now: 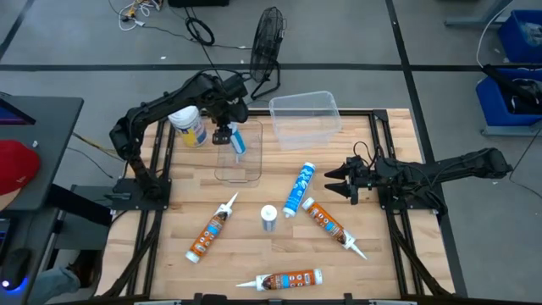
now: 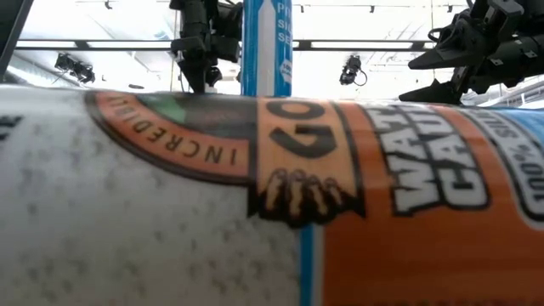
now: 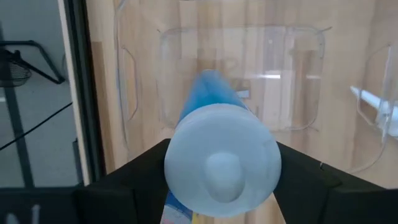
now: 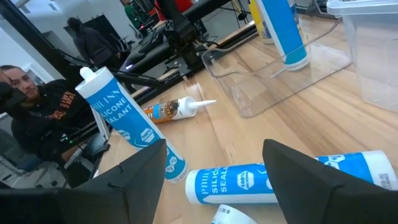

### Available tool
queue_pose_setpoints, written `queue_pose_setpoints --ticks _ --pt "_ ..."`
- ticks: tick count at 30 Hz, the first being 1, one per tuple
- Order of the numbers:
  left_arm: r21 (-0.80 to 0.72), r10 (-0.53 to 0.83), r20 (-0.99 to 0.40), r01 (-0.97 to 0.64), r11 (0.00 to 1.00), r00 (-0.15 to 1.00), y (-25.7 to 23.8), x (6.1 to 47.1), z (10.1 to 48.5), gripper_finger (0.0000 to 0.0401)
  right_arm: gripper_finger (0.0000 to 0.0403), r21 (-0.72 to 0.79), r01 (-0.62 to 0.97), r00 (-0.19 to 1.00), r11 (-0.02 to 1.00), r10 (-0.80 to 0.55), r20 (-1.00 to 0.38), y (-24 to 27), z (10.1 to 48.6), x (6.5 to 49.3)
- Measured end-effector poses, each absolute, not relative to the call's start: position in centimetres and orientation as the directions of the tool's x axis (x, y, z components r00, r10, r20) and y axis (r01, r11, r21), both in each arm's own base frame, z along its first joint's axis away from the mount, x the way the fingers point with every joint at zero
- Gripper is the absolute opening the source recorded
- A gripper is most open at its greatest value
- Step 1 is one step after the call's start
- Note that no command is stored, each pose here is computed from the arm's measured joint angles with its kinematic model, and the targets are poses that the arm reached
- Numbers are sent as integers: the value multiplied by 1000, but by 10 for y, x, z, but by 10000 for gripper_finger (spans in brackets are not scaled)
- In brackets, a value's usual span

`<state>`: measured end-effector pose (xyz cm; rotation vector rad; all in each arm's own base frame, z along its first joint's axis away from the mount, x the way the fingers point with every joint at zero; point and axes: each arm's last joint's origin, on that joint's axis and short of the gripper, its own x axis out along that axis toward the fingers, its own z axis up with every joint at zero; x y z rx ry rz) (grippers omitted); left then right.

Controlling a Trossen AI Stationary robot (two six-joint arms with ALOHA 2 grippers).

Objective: Pick & place silicon tubes, Sealant and Lysol wipes
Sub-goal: Put the bottom left blue sealant into the transparent bin

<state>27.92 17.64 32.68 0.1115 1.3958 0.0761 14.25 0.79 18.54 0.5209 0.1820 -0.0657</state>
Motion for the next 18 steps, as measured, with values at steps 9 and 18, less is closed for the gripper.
queue_pose_setpoints --ticks 9,18 --pt "166 163 -969 3 986 188 179 281 328 281 272 484 111 980 868 -17 -196 8 185 142" --pt "189 187 -966 -5 982 180 180 281 328 308 272 488 113 980 865 -17 -196 8 185 142"
